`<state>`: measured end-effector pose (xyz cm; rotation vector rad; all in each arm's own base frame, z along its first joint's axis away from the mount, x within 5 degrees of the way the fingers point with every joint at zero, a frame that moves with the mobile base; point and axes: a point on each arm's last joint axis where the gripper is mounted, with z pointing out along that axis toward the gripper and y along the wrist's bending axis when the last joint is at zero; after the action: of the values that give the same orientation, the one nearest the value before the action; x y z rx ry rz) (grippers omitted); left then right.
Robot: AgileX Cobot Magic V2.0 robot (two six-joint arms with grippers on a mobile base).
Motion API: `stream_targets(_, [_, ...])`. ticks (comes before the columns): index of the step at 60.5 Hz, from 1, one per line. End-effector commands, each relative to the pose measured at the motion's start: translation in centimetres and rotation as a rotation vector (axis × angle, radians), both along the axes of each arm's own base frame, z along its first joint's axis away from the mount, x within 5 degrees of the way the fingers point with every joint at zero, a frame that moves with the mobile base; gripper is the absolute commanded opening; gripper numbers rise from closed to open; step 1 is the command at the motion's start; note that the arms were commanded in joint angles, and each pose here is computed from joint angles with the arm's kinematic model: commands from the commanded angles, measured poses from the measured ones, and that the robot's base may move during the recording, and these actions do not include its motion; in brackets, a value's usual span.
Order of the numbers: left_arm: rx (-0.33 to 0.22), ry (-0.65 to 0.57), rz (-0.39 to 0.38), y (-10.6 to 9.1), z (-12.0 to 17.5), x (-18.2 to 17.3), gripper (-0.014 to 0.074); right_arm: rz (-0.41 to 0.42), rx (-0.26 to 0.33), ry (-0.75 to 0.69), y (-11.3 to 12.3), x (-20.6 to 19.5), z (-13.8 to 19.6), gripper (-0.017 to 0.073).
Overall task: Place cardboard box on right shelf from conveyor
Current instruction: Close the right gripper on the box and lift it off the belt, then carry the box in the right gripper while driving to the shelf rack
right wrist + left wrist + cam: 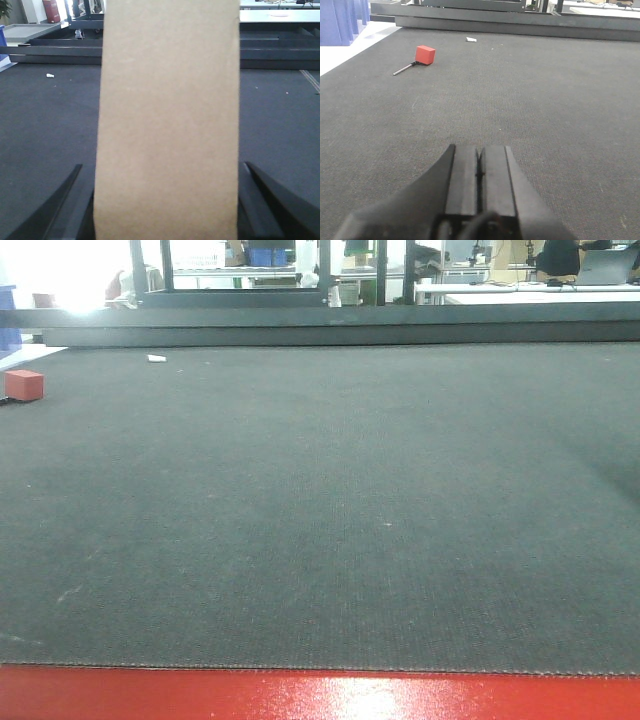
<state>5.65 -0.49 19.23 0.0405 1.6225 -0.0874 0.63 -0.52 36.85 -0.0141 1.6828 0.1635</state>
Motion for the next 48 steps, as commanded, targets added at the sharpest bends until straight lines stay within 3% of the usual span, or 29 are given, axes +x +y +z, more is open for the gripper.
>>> stream_targets(1, [-0.013, -0.092, 0.0, 0.03, 0.58, -0.07, -0.0116, -0.002, -0.005, -0.121, 0.0, -0.01, 1.75, 0.02])
stream_targets(48, [-0.013, -0.092, 0.0, 0.03, 0.58, -0.07, -0.0116, -0.002, -0.005, -0.121, 0.0, -0.01, 1.75, 0.02])
